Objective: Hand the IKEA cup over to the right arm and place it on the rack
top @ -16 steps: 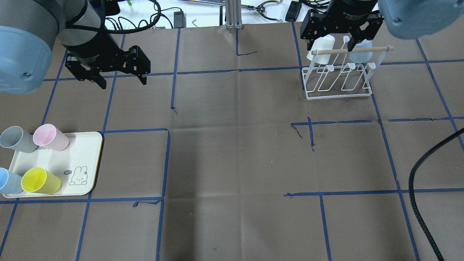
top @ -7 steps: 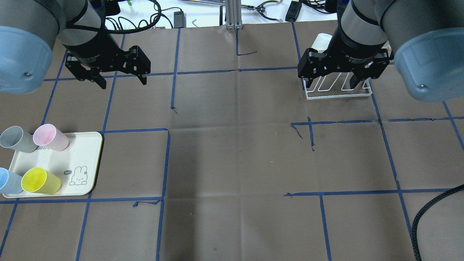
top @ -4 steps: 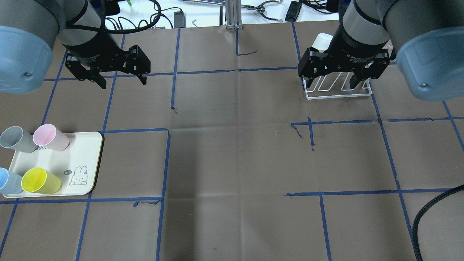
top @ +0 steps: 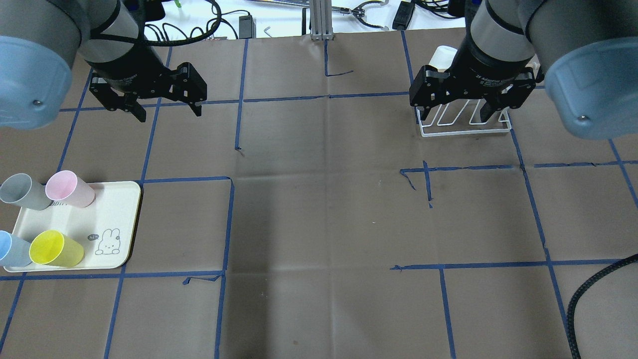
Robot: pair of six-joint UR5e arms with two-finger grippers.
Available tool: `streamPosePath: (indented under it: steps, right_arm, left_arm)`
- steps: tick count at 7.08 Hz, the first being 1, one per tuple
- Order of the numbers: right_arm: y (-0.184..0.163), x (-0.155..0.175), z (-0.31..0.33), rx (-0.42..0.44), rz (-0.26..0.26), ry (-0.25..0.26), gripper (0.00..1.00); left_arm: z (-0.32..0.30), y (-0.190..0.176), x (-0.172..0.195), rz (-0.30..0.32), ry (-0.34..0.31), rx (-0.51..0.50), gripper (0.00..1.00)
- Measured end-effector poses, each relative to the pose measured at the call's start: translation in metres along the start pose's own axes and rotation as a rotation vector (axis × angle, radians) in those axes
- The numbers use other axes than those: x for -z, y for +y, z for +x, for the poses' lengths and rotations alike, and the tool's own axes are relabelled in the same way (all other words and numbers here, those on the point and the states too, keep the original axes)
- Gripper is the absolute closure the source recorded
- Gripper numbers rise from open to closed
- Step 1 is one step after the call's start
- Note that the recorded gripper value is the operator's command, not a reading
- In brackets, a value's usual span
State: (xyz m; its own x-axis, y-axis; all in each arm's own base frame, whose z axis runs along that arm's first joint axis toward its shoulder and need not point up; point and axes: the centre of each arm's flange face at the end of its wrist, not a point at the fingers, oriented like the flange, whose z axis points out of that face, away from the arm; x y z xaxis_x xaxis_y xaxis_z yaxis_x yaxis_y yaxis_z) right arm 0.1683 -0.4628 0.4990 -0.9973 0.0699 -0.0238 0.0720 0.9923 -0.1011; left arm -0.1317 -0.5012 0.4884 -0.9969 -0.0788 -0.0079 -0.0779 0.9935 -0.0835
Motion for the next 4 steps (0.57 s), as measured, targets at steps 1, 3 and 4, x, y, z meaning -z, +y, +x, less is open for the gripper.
streamPosePath:
  steps: [1,3,4]
  right_arm:
    - [0.0002,-0.0001,-0.0001,0.0,0.0,0.0,0.0]
    - [0.0,0.0015,0.0001,0.001,0.004,-0.001,0.0]
    - [-0.0003,0.0024,0.0001,0.001,0.006,-0.001,0.0]
  left_arm:
    - [-0.0002,-0.0001,0.0,0.0,0.0,0.001,0.0]
    - [-0.0003,-0.0001,-0.0001,0.0,0.0,0.001,0.0]
    - [-0.0004,-0.0001,-0.0001,-0.001,0.0,0.001,0.0]
